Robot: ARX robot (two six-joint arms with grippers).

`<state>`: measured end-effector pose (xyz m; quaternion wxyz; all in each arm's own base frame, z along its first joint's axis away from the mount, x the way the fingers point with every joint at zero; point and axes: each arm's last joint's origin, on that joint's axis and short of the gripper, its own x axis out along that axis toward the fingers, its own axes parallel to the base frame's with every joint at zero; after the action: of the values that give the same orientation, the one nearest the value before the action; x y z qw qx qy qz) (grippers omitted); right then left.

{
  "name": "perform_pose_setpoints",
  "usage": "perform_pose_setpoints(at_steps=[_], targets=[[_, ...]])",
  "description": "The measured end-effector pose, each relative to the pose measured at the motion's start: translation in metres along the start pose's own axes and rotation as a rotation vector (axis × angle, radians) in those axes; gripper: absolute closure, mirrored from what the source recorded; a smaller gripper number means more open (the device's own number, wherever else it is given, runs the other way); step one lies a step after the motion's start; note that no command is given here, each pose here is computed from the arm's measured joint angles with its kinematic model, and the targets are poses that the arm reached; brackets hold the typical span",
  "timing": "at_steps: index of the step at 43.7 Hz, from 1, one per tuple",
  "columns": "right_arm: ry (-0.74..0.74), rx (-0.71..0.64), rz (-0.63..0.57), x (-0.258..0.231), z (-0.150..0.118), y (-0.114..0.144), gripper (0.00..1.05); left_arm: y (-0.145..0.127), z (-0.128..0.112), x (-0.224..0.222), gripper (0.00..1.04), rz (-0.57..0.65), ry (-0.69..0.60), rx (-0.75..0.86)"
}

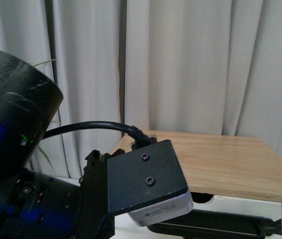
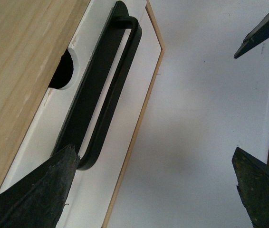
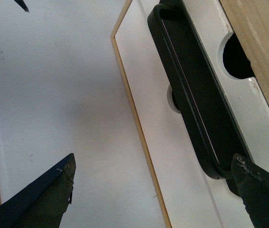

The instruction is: Pull drawer

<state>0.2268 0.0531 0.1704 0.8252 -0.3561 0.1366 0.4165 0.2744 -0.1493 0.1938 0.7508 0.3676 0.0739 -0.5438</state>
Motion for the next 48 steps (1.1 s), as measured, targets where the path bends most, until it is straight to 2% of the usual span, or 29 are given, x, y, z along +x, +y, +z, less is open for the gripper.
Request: perform_pose_setpoints(at_steps=[11,28,48], targets=[[0.004,-0.024,-0.016,0.013,0.001,-0.006,0.09,0.014,0.004,0.014,0.06,0.0,0.034,0.027],[0.015,-0.02,-0.004,0.029,-0.005,-0.014,0.09,0.021,0.003,0.034,0.06,-0.053,0.082,0.023],[0.002,0.011,0.002,0.039,-0.015,-0.022,0.09,0.023,-0.009,0.054,0.06,-0.081,0.136,0.019]])
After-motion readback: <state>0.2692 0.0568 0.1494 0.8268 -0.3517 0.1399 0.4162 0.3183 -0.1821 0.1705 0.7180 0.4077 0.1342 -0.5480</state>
